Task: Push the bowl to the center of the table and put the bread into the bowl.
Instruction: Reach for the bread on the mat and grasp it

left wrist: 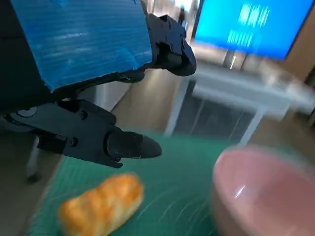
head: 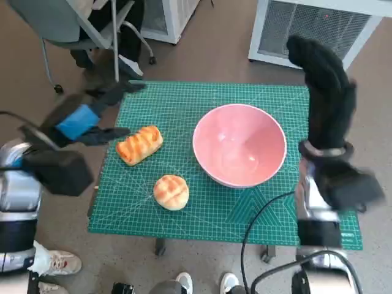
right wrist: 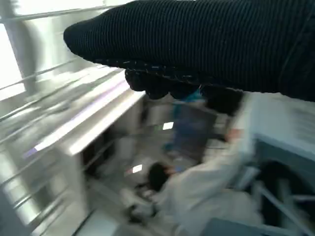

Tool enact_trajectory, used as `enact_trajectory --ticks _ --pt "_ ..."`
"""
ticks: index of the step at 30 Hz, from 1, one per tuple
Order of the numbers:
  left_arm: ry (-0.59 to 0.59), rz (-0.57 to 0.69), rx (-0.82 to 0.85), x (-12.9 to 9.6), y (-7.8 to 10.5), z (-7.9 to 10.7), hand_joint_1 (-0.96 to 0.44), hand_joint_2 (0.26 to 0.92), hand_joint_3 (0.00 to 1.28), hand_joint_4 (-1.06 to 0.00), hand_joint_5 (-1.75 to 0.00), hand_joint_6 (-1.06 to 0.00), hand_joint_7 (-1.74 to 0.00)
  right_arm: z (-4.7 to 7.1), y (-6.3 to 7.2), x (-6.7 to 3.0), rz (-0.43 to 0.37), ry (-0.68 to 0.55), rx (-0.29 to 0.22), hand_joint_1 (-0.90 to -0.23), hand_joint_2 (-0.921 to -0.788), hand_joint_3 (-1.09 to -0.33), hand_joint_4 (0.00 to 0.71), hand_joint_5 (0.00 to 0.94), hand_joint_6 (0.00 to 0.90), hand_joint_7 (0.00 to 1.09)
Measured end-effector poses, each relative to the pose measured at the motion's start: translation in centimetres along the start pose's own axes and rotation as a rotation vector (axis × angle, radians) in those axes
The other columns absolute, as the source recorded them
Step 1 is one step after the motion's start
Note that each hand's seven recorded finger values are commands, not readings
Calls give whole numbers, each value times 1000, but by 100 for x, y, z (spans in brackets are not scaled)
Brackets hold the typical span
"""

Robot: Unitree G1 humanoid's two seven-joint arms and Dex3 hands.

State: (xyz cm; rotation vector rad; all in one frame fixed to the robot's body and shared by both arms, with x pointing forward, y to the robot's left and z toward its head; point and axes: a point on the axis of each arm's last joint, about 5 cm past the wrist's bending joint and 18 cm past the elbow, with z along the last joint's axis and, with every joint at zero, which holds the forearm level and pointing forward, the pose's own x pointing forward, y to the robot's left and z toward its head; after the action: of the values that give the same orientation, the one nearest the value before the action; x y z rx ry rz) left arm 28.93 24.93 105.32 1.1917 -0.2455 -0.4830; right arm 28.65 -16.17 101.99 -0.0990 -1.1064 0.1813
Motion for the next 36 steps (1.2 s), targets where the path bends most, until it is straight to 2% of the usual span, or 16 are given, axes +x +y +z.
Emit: enact_trajectory --ticks 6,10,14,26,36 --pt "128 -96 68 143 -49 18 -397 921 66 -230 -1 -339 -31 139 7 -2 56 -81 -66 -451 -921 -526 430 14 120 738" --pt "172 -106 96 236 -115 27 -442 921 59 -234 -3 -329 -17 184 -22 -14 81 -96 -115 -450 -921 -530 432 14 107 736" --pt "218 -128 92 326 -209 37 -495 921 65 -219 -1 -299 -4 201 -34 -32 85 -99 -135 -443 -921 -535 433 14 94 734" --pt "432 -262 39 543 -407 123 -619 921 150 -176 -5 -185 0 199 -19 -36 82 -96 -148 -423 -921 -543 434 13 81 745" --pt "478 -300 78 612 -459 149 -624 921 171 -252 -42 -174 0 191 -12 -43 66 -81 -145 -409 -921 -548 433 11 74 758"
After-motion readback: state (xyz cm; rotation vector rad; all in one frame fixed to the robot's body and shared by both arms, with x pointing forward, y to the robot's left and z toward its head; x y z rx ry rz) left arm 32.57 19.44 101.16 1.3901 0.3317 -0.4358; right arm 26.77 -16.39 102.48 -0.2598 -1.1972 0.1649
